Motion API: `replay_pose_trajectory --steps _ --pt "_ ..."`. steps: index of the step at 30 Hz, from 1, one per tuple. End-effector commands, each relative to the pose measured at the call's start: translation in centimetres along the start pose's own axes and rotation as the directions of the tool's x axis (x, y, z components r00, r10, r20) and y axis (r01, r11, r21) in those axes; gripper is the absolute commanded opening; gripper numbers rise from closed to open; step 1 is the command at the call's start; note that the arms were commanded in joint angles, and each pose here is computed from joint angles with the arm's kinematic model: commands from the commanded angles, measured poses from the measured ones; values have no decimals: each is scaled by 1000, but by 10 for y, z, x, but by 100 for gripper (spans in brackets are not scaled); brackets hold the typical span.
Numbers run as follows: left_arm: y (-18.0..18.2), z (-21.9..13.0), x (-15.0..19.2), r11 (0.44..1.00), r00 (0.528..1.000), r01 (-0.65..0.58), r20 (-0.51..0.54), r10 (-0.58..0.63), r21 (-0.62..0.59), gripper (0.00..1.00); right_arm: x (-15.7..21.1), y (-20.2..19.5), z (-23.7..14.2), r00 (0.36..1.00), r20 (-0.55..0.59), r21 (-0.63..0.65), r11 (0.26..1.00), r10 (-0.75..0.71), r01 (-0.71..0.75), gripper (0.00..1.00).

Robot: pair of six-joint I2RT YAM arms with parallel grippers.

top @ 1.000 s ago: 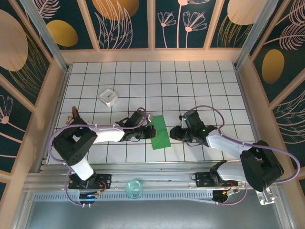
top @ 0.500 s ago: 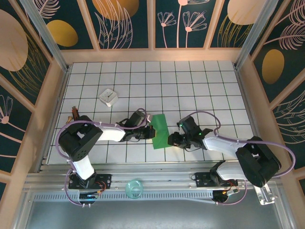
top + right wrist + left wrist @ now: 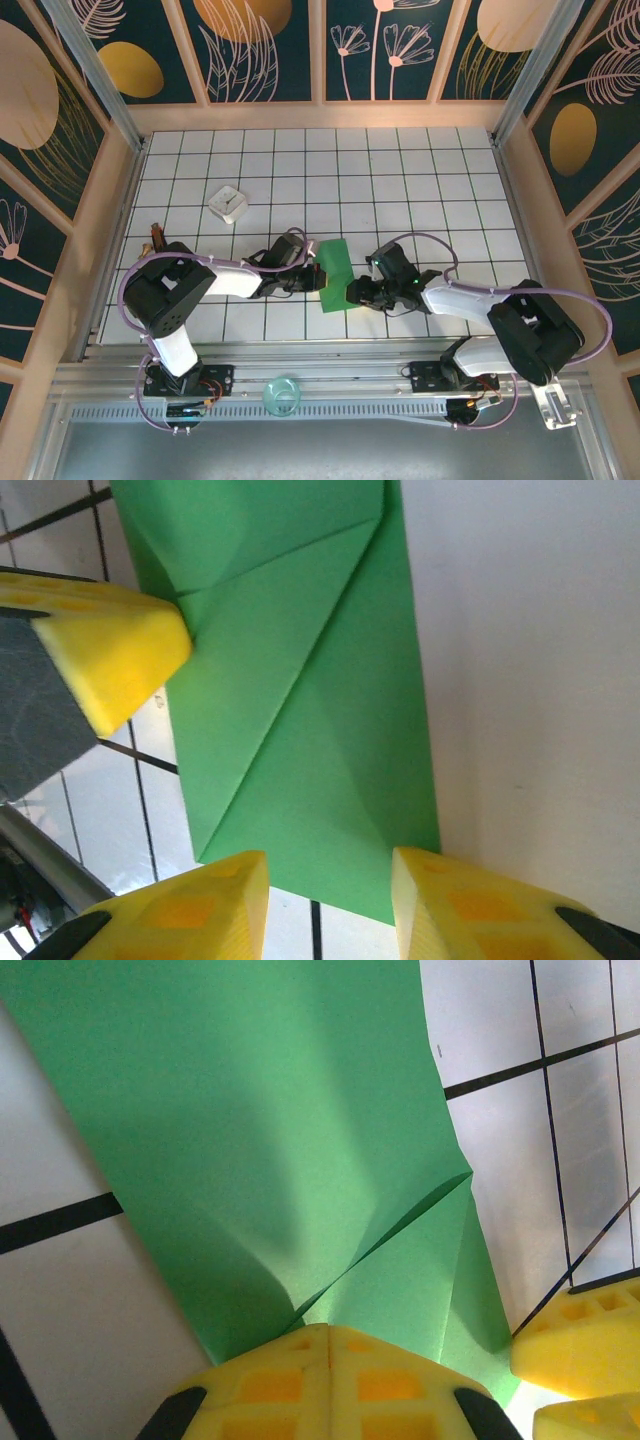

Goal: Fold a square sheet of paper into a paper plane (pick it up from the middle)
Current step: Turn over the paper at the bottom-center of the table.

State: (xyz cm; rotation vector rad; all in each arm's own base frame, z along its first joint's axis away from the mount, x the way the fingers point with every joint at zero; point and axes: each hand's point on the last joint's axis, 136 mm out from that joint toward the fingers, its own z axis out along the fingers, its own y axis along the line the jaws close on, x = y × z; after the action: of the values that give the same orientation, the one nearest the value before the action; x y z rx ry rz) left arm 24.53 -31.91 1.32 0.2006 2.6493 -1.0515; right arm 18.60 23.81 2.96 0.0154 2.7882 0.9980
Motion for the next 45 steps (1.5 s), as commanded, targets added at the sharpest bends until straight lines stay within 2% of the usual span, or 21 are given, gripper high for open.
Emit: replay_pose_trajectory --steps 1,3,9,18,20,26,31,45 --pt "33 6 37 995 992 44 -113 -54 -93 0 -1 6 3 1000 3 -39 999 -11 11 37" --pt "33 5 37 995 992 41 -112 -52 -94 0 -2 5 2 1000 4 -34 999 -13 13 37" --pt "33 3 36 994 992 42 -112 -54 -105 0 -1 -18 -9 999 10 190 981 -41 39 37" --pt "35 3 37 993 992 36 -117 -49 -111 0 8 -29 -5 999 11 238 971 -31 27 36" --pt "35 3 37 993 992 33 -117 -46 -111 0 9 -26 -3 999 2 224 974 -34 33 36" --pt "36 4 38 993 992 36 -118 -49 -112 0 10 0 6 999 -12 80 996 -33 34 35" --pt "36 4 38 993 992 32 -120 -46 -113 0 8 5 10 1000 -13 54 998 -26 27 35" --pt "35 2 38 993 992 29 -122 -43 -112 0 -14 20 1 996 77 -88 994 -53 59 38"
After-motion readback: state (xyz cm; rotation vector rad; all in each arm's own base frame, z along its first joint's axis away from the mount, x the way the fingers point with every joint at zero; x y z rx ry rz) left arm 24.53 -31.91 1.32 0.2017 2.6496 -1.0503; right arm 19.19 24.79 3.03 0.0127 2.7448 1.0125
